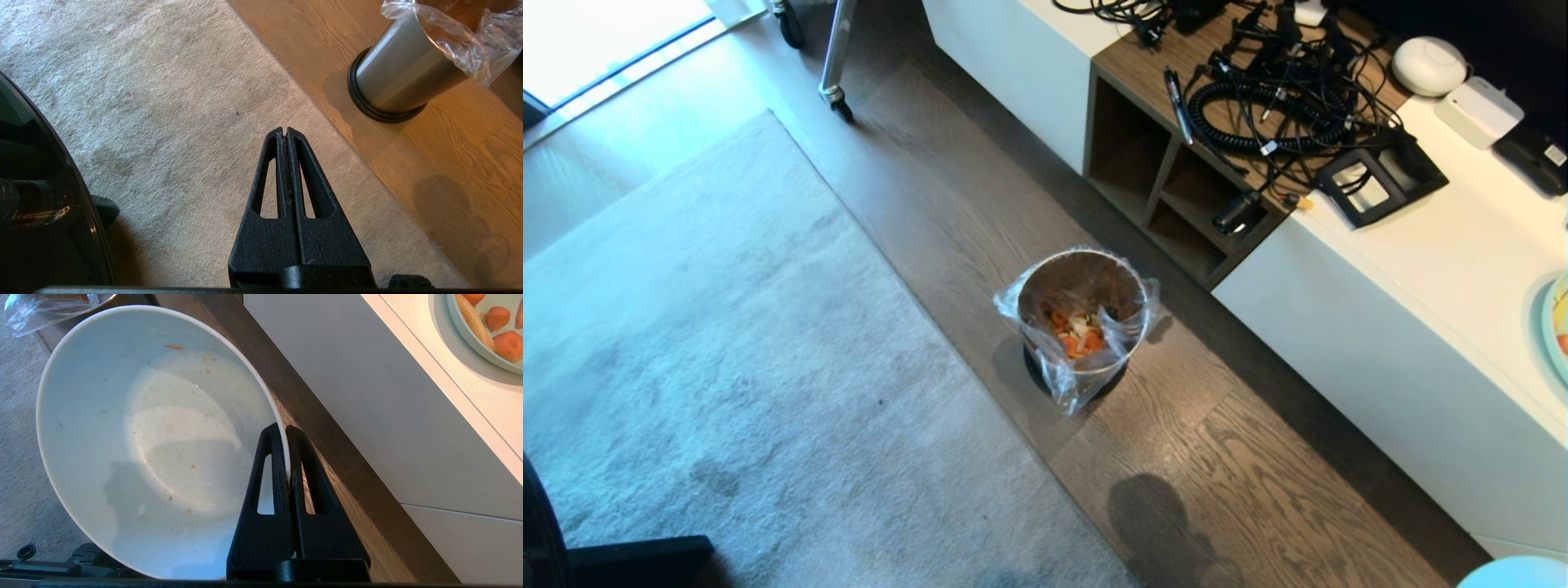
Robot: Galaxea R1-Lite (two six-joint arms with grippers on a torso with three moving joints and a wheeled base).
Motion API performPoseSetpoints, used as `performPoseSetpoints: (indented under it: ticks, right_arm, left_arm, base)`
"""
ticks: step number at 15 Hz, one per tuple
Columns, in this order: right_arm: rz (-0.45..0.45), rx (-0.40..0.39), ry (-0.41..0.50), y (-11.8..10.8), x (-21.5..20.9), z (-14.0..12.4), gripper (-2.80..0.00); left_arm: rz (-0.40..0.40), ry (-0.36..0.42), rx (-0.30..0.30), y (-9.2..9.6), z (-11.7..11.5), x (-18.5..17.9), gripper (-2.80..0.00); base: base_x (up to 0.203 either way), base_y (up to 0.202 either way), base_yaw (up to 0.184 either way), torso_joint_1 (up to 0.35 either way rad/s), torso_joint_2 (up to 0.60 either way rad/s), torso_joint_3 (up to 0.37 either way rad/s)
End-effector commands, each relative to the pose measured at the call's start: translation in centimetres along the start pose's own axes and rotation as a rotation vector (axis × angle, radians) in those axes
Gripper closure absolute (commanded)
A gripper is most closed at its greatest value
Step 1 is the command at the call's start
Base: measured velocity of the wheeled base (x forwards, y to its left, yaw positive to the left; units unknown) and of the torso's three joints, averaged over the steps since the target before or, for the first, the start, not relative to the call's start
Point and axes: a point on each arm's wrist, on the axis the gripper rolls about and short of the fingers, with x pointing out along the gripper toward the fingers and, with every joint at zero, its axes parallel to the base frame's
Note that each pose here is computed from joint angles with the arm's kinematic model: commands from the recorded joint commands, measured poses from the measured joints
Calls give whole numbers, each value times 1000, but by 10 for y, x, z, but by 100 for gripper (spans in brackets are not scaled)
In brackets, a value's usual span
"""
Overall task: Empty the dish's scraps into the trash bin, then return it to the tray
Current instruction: Put the bowl back to the table
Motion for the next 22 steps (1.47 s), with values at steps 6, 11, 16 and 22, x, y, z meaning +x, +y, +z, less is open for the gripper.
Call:
performPoseSetpoints:
  ticks: [6,11,16,22]
  right_arm:
    - [0,0,2,0,0,0,0]
    - [0,0,2,0,0,0,0]
    - [0,0,2,0,0,0,0]
    - [0,0,2,0,0,0,0]
  left_arm:
    - [0,-1,-1,0,0,0,0]
    - [0,-1,-1,0,0,0,0]
    - [0,-1,-2,0,0,0,0]
    - [0,-1,-2,0,0,0,0]
  base:
    - [0,0,0,0,0,0]
    - [0,0,0,0,0,0]
    - [0,0,0,0,0,0]
    - [0,0,0,0,0,0]
